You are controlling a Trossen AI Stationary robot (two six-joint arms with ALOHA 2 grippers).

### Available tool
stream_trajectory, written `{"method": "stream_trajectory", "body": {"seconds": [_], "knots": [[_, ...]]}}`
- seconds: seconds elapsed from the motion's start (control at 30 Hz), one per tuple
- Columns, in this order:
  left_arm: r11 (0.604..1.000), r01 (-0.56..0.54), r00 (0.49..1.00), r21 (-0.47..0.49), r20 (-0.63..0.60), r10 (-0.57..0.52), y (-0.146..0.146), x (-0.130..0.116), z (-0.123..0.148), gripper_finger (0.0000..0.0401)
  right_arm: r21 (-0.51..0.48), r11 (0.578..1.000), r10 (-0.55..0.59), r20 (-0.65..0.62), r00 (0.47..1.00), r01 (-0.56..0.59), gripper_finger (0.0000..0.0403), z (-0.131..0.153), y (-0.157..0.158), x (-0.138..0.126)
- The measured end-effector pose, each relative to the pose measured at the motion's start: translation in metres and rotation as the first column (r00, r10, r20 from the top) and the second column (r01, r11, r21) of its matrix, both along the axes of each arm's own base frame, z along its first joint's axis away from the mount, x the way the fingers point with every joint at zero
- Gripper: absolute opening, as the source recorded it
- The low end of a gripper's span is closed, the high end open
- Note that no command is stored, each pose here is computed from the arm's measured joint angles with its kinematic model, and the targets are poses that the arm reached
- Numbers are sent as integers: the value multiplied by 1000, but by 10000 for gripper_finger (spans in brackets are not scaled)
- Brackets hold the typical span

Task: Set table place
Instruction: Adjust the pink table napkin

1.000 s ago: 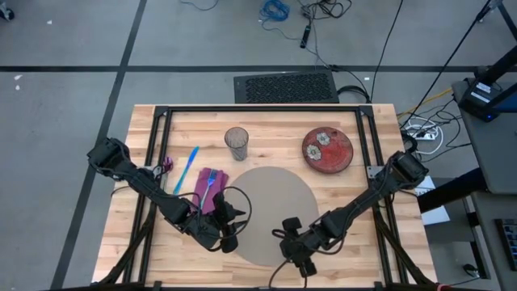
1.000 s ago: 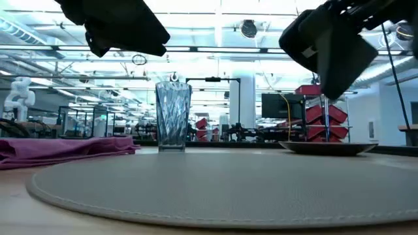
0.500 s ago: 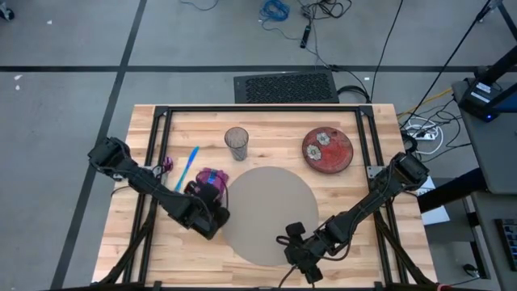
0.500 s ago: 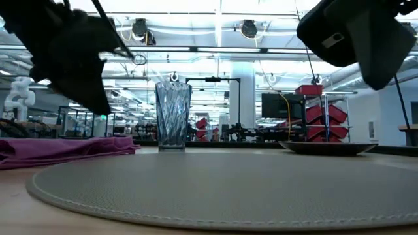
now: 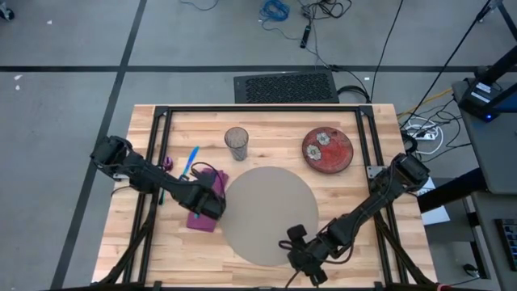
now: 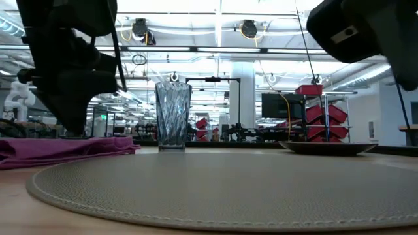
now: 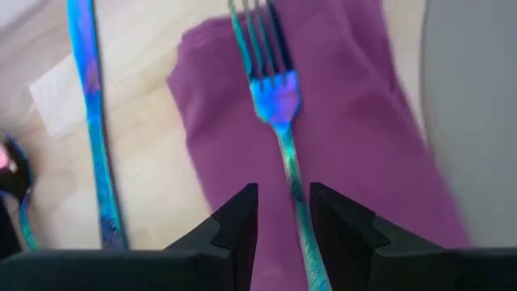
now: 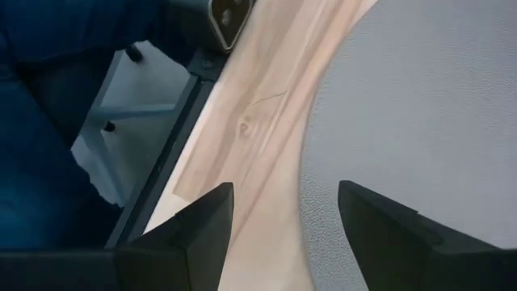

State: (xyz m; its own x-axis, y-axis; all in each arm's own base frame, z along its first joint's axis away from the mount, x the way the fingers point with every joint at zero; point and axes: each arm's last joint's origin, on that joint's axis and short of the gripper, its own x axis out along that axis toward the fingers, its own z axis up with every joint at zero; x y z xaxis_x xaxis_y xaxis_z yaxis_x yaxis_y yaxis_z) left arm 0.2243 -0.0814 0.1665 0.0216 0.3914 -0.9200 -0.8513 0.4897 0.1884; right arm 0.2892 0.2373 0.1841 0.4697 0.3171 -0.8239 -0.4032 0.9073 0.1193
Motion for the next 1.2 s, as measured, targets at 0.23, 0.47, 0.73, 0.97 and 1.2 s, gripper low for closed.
{"method": "stream_trajectory", "body": {"seconds": [0.23,0.47,0.73,0.97,1.2], "knots": [[1000,-10,1000,-14,-1,10,4,2,0,99,-21,999,38,11,999,-37,212,0,1,-1],[997,36,999,-71,40,-33,5,9,-5,102,-42,998,56,25,998,-55,212,0,1,-1],[995,14,1000,-102,6,-14,12,2,-19,138,-52,997,52,33,998,-50,212,0,1,-1],[984,6,999,-176,32,-1,12,-4,-34,161,-50,998,49,35,998,-48,212,0,1,-1],[968,-26,998,-251,53,40,-1,-8,-37,162,-51,997,52,36,998,-50,212,0,1,-1]]}}
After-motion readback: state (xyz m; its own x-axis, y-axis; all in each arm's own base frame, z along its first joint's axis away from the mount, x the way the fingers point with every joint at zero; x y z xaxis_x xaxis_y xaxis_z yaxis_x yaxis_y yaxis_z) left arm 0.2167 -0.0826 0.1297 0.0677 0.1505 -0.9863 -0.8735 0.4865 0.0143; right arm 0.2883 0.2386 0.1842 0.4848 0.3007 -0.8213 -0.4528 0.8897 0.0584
